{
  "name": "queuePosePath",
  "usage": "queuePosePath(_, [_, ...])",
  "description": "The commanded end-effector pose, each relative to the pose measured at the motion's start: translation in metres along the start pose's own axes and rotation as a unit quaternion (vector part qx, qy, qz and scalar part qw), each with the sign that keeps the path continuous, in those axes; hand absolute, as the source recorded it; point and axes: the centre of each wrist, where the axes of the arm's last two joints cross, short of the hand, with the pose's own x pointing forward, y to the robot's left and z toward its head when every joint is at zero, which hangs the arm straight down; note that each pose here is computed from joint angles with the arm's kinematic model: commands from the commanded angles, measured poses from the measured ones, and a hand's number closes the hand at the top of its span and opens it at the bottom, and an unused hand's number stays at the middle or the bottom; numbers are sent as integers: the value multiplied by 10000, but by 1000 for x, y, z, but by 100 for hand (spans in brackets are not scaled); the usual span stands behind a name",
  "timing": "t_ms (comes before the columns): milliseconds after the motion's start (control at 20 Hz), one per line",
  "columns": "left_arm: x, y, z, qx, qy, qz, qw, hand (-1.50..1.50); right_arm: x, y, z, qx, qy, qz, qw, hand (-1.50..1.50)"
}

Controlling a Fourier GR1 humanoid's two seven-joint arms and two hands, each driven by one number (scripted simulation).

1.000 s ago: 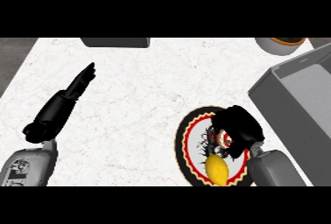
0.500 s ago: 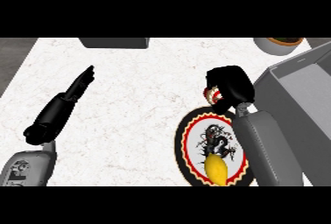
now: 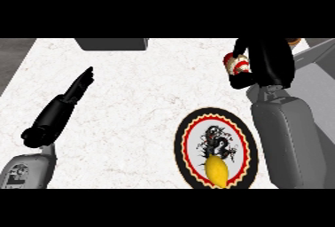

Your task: Pick the cupcake from the plate and place it in the cardboard box

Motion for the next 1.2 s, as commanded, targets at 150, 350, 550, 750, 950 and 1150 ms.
queuePosePath(150, [-1,10,-10,44,-24,47,10000,0,-30,-50,-22,-834,1382,-280,9865,150])
queuePosePath(350, [-2,-3,7,-25,-18,-2,10000,0,-88,-77,-34,-1112,1786,-408,9768,150])
queuePosePath(550, [4,7,-5,-42,-28,-10,10000,0,-133,-66,-38,-1017,1968,-53,9751,150])
queuePosePath(750, [8,-10,-14,28,-30,-11,10000,0,-182,-79,-41,-349,2155,360,9752,150])
queuePosePath(950, [-4,11,5,11,-36,-61,10000,0,-214,-77,-39,871,2617,366,9605,150])
queuePosePath(1150, [-6,-4,-5,-92,-15,-43,9999,0,-238,-92,-44,1262,2595,138,9574,150])
